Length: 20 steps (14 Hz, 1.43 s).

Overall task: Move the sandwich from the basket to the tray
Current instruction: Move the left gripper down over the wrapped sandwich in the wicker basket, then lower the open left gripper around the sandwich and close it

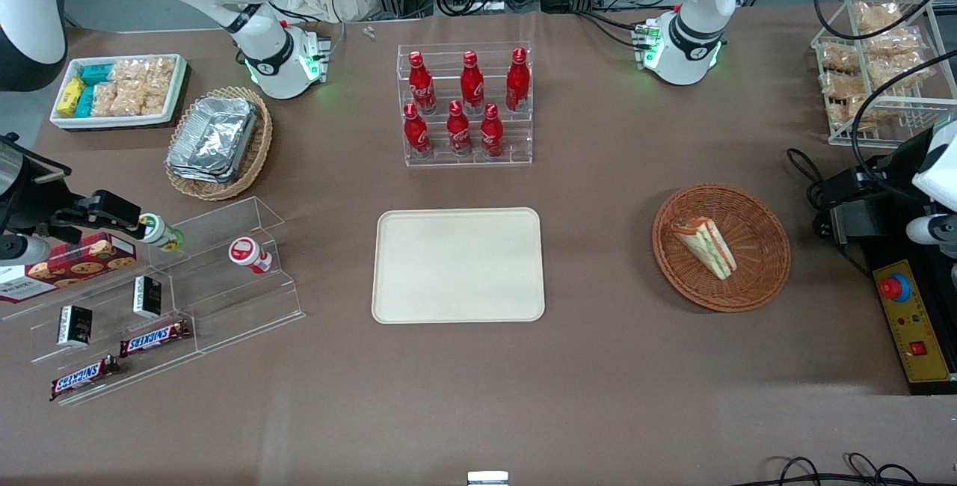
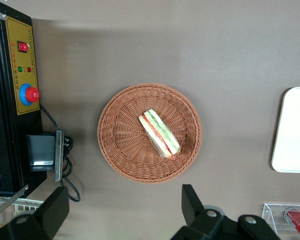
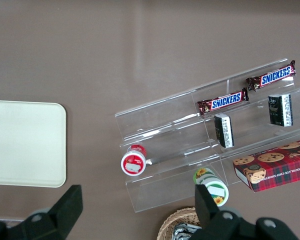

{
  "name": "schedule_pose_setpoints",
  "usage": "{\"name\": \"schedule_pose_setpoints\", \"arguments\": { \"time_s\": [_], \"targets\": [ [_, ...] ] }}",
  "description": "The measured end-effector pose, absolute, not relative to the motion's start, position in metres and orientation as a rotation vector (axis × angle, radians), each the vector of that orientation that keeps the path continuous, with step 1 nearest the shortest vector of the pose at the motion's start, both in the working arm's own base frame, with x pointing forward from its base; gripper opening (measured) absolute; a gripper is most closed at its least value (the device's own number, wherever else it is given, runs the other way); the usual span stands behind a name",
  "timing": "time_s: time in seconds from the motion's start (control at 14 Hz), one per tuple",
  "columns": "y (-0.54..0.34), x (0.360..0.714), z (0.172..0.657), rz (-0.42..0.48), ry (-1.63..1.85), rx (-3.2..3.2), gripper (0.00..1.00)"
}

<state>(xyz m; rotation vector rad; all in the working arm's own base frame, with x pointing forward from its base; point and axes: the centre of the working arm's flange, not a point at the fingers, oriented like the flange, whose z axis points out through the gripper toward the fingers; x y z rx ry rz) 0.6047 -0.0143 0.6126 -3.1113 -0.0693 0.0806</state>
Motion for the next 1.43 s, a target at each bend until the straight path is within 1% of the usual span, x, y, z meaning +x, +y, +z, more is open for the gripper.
{"name": "schedule_pose_setpoints", "arguments": {
  "time_s": [0.43,0.57,0.64,0.79,0.93,1.14,1.43],
  "targets": [
    [-0.015,0.605,0.614,0.078,-0.073,-3.112,1.0],
    [-0.015,0.604,0.609,0.103,-0.078,-3.111,1.0],
    [-0.016,0.603,0.601,0.13,-0.084,-3.113,1.0],
    [-0.019,0.601,0.577,0.195,-0.136,-3.118,1.0],
    [-0.023,0.6,0.546,0.213,-0.199,-3.111,1.0],
    [-0.033,0.587,0.494,0.158,-0.254,-3.128,1.0],
    [-0.036,0.561,0.419,0.109,-0.442,-3.116,1.0]
  ]
}}
